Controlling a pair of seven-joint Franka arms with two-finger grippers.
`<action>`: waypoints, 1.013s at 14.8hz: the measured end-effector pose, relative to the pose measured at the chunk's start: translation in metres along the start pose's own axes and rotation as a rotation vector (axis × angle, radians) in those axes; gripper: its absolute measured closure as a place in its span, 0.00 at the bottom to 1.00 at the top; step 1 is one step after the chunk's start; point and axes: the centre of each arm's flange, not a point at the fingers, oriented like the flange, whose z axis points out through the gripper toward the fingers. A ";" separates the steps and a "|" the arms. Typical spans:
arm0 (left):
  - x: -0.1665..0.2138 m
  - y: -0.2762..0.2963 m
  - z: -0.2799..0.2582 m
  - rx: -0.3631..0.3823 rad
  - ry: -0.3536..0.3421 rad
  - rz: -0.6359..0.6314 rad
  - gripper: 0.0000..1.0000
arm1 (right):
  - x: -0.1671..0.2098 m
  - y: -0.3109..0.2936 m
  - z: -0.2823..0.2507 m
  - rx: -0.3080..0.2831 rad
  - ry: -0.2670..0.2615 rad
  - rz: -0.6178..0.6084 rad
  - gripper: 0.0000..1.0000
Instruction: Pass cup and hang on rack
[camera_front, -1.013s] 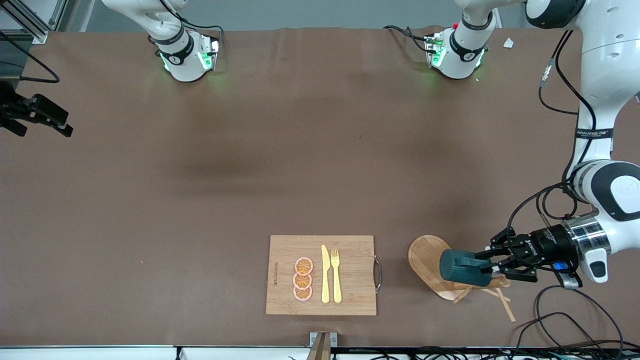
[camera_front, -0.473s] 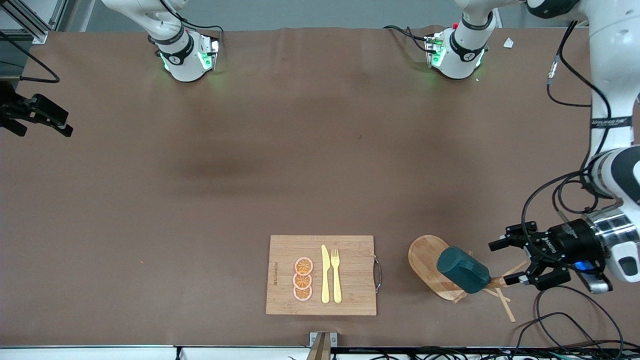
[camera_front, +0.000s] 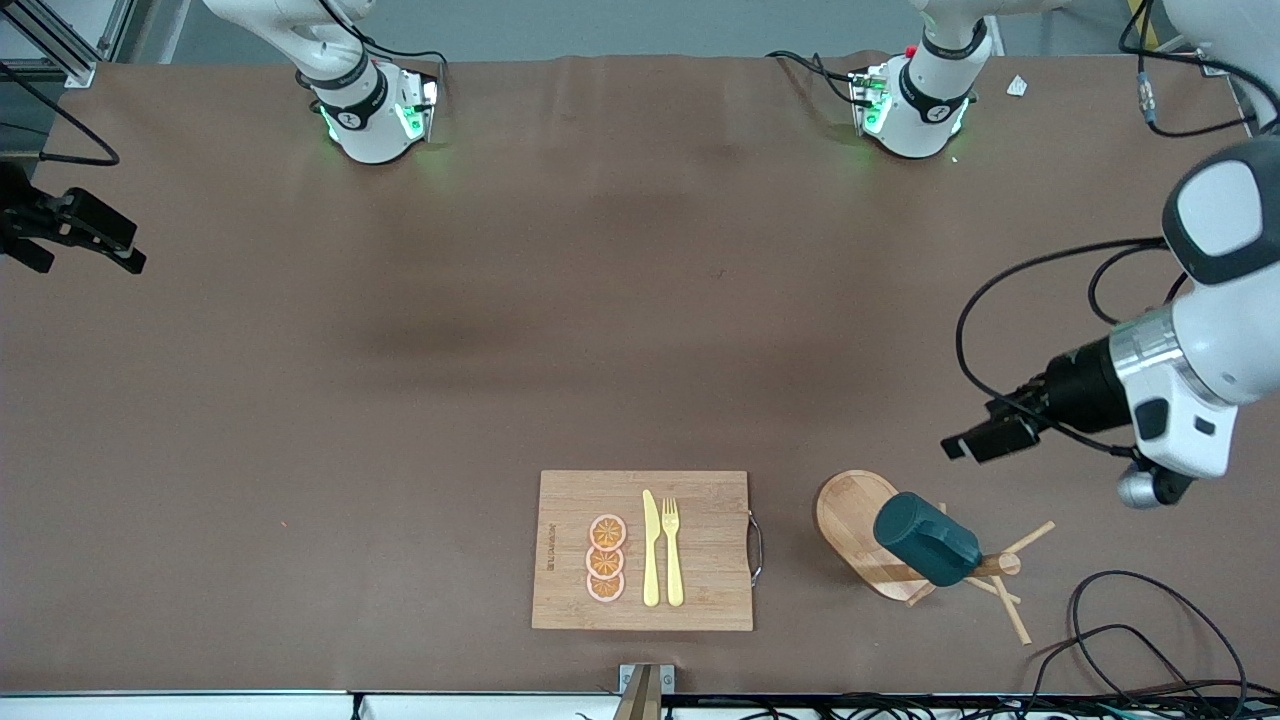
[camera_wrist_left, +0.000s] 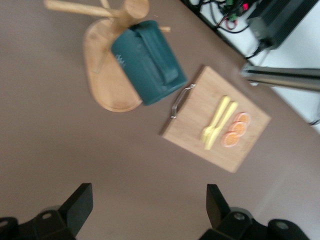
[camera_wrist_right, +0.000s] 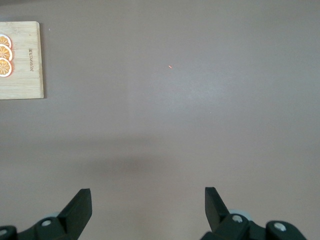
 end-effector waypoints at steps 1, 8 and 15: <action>-0.009 -0.001 -0.011 0.070 0.033 0.067 0.00 | 0.000 0.000 0.000 0.000 0.000 0.000 0.00; -0.062 -0.046 -0.113 0.271 0.082 0.402 0.00 | 0.000 0.000 0.000 0.000 -0.001 0.000 0.00; -0.125 -0.106 -0.134 0.349 0.020 0.445 0.00 | 0.004 -0.001 0.008 0.000 -0.016 -0.001 0.00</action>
